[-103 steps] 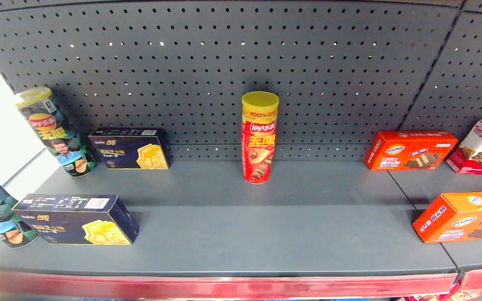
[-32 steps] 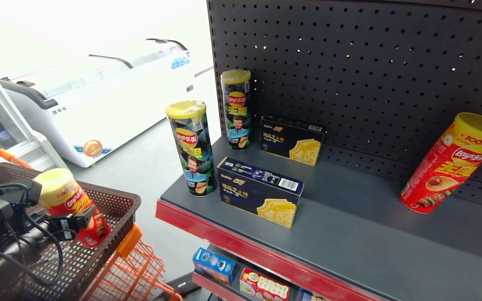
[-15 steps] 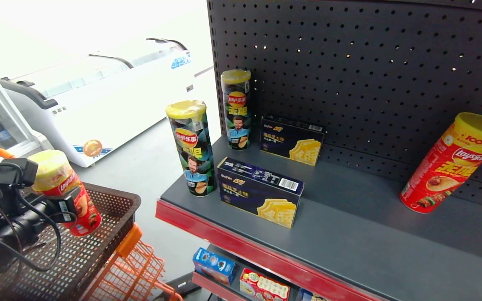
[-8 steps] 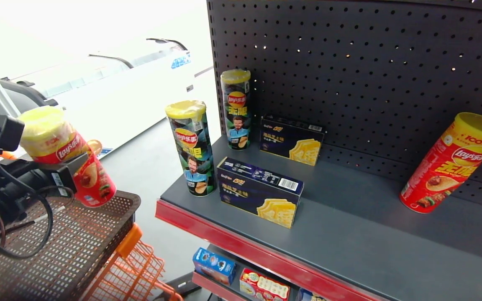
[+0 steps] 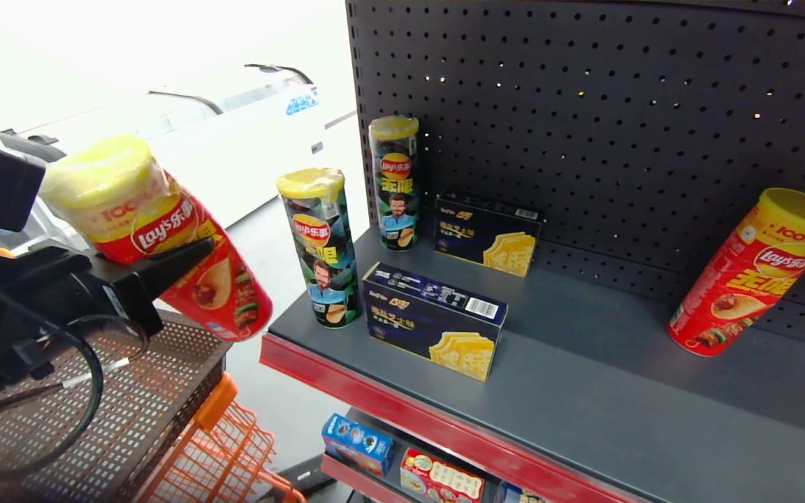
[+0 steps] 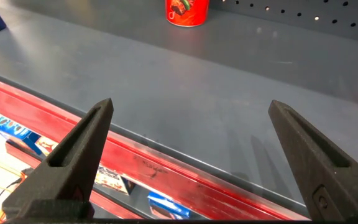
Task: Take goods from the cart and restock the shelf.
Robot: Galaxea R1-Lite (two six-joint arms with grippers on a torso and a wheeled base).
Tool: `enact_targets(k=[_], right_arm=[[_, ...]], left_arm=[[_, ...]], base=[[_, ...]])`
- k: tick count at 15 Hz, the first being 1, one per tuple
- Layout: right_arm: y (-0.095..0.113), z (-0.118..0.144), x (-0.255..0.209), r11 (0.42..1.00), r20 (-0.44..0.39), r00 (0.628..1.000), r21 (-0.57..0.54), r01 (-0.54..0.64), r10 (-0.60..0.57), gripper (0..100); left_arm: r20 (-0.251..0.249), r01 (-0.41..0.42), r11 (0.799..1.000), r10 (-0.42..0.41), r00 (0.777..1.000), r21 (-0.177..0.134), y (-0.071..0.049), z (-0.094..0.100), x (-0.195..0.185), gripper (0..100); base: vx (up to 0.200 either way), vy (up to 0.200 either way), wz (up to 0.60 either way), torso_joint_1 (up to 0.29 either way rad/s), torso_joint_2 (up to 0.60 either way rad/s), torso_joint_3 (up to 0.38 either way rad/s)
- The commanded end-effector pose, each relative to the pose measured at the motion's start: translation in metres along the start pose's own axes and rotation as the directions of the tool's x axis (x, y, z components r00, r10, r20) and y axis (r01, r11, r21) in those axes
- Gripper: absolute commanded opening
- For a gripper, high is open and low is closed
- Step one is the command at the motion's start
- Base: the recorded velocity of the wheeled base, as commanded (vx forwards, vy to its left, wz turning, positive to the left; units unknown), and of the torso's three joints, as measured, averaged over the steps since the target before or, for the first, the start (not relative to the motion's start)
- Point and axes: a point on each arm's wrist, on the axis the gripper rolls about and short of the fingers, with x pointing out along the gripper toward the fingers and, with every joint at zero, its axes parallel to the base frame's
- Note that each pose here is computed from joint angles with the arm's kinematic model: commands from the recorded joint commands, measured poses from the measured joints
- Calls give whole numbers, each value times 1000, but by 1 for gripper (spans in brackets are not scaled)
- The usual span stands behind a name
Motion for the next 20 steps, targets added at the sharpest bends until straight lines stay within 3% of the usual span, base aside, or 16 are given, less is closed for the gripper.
enact_targets(k=[1, 8, 13, 16, 18, 20], right_arm=[[0, 0, 0, 1000, -1, 1000, -2, -1, 1, 100], [0, 0, 0, 1000, -1, 1000, -2, -1, 1, 100], [0, 0, 0, 1000, -1, 1000, -2, -1, 1, 100], [0, 0, 0, 1000, -2, 1000, -2, -1, 1, 100], [0, 0, 0, 1000, -1, 1000, -2, -1, 1, 100], [0, 0, 0, 1000, -2, 1000, -3, -1, 1, 100]], left_arm=[[13, 77, 997, -77, 997, -25, -16, 0, -11, 0], [3, 223, 974, -224, 975, -37, -38, -5, -17, 0], [-59, 350, 935, -353, 934, -63, -41, -11, -17, 0], [-67, 430, 900, -435, 898, -75, -43, -13, -14, 0], [-71, 444, 893, -449, 891, -77, -43, -14, -12, 0], [-74, 494, 865, -500, 863, -85, -44, -15, -12, 0]], base=[[0, 0, 0, 0, 0, 0], [0, 0, 0, 0, 0, 0], [0, 0, 0, 0, 0, 0], [0, 0, 0, 0, 0, 0], [0, 0, 0, 0, 0, 0], [0, 0, 0, 0, 0, 0]])
